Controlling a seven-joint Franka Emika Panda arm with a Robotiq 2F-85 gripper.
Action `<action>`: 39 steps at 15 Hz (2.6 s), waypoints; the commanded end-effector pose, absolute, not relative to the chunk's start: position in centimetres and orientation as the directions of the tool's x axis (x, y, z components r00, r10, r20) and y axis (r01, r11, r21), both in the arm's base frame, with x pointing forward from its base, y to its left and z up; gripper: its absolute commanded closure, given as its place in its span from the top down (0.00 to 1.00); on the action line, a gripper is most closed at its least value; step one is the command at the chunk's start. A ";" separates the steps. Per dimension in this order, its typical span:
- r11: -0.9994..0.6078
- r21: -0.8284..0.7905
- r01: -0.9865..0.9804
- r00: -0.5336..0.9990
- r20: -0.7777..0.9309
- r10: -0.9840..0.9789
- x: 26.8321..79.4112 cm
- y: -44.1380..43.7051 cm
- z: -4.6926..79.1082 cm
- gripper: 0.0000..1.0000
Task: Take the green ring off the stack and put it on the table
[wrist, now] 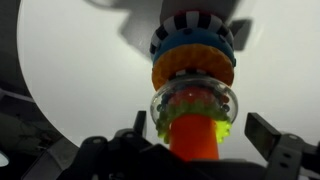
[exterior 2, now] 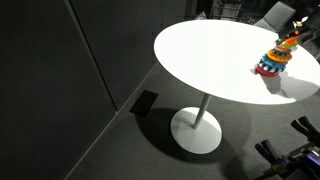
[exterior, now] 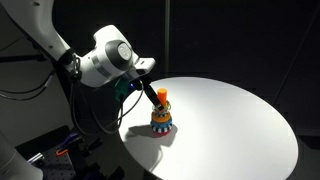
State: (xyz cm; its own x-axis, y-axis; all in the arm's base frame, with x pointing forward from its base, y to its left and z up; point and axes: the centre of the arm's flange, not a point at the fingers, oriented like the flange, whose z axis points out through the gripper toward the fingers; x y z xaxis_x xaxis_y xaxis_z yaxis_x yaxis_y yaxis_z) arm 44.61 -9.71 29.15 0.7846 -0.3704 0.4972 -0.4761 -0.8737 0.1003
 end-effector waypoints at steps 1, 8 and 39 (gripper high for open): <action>-0.876 0.090 -0.474 0.778 0.508 -0.369 45.5 -10.5 27.7 1.00; -0.875 0.094 -0.475 0.764 0.537 -0.357 46.2 -10.9 28.9 0.54; -0.885 0.060 -0.462 0.705 0.630 -0.325 46.6 -8.2 37.0 0.73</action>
